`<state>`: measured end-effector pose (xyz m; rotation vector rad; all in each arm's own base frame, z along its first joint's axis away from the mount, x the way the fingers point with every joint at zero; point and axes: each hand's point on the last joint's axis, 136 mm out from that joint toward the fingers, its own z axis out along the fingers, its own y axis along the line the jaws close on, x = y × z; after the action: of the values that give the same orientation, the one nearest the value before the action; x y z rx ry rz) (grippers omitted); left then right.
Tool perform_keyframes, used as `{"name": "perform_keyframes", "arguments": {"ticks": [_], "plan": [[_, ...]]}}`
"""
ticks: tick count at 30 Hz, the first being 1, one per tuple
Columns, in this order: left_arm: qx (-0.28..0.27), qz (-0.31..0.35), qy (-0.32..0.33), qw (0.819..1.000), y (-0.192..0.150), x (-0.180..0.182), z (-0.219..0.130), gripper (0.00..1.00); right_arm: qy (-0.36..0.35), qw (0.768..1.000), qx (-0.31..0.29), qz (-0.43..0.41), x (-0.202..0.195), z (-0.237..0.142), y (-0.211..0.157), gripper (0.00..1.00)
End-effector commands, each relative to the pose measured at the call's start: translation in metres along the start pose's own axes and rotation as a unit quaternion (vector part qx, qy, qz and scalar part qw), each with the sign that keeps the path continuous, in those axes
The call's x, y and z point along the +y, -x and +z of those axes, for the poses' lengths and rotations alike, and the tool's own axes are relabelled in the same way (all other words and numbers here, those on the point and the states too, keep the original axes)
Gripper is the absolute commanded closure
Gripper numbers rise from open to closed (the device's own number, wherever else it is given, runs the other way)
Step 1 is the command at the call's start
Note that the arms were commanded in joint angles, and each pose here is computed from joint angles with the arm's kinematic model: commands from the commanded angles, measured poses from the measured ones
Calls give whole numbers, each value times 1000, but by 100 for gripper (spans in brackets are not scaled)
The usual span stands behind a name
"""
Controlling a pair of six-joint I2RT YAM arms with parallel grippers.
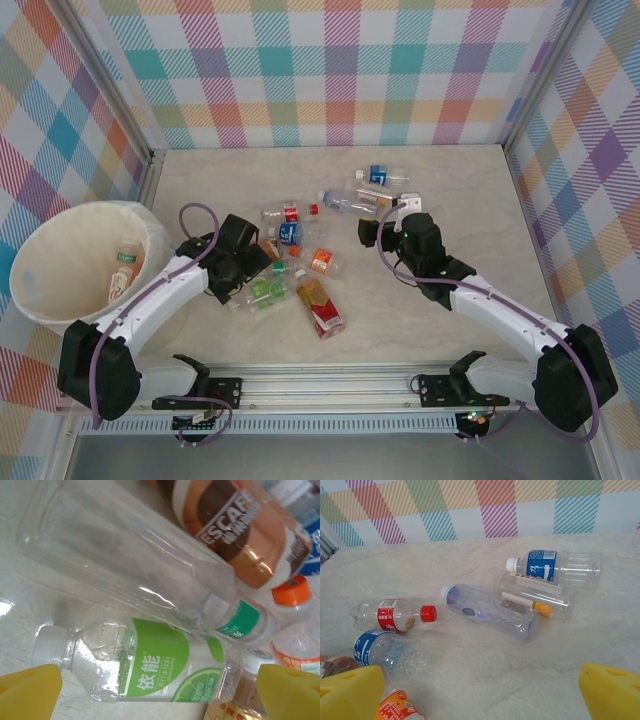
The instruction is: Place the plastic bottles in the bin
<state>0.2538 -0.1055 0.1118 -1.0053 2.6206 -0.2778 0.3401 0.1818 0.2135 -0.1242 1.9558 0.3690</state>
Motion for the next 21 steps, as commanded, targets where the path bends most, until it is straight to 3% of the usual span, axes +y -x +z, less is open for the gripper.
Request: {"name": "perform_keyframes", "arguments": {"ticks": [1,9,21], "plan": [[-48,-74,5,996,14,6,0,0,11,1000,-4,6,4,1,5,0],[-94,-166,-3,982,50,10,15,1,15,1000,-1,0,4,-2,3,0],[-126,-259,44,957,55,38,48,0,14,1000,6,3,3,-4,-2,0]]}}
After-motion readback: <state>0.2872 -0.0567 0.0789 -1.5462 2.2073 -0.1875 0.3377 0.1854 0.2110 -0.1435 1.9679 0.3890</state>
